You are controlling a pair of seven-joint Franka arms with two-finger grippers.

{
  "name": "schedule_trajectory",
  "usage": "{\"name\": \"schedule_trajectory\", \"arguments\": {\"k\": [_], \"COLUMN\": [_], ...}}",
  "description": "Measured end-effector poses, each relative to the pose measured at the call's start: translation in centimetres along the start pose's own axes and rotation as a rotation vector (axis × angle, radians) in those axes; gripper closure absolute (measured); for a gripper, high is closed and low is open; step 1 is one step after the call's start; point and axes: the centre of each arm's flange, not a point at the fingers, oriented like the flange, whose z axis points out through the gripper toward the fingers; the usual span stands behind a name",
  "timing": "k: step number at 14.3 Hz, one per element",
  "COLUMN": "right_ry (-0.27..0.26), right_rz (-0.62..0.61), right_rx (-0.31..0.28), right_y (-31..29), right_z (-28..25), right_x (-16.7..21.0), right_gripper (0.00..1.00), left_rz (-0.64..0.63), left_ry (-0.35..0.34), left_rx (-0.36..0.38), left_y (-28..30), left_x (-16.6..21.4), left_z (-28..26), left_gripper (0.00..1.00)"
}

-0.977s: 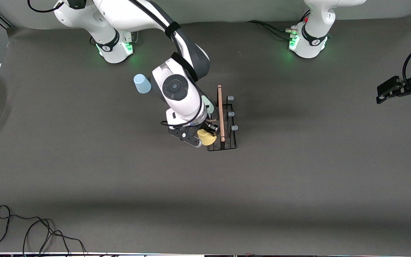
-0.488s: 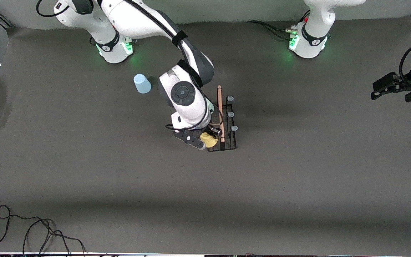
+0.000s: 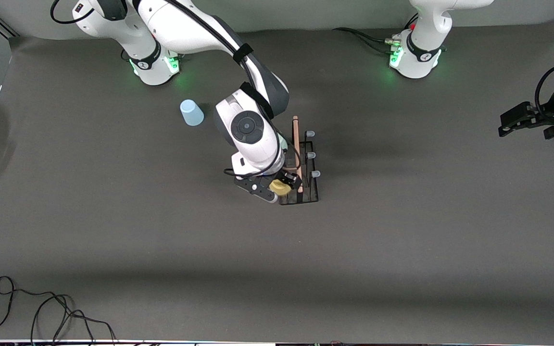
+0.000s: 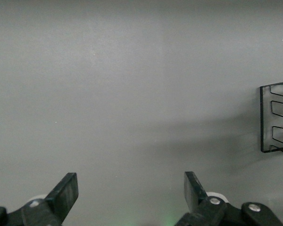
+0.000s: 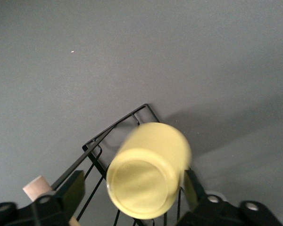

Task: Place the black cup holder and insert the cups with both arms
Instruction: 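Open the right gripper and release the yellow cup on the peg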

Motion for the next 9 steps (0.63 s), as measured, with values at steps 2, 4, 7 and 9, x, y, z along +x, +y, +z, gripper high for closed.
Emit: {"name": "schedule_trajectory", "arguments": {"k": [2,4,7,9], "right_ry": [0.004,0.010,-0.017,-0.077], "right_rz": [0.001,0.001,-0.051,-0.112], "right_rx": [0.005,0.004,-0.058,-0.097], "right_y": [-0.1,-0.2,1.5,4.8], "right_z": [-0.3,-1.6,-8.0,-14.6], "right_x": [0.1,0.8,3.2,6.2], "right_gripper": [0.00,0.00,0.00,0.00], "left_rz": [0.001,0.001,0.001,0.001], "left_ry": [-0.003,-0.005,-0.006,-0.006], "left_rx": [0.001,0.002,0.002,0.002], "left_y": [0.0,0.0,0.0,0.0], "left_x": [0.1,0.0,0.0,0.1], "left_z": [0.1,0.1,0.2,0.2], "left_gripper": [0.00,0.00,0.00,0.00]}}
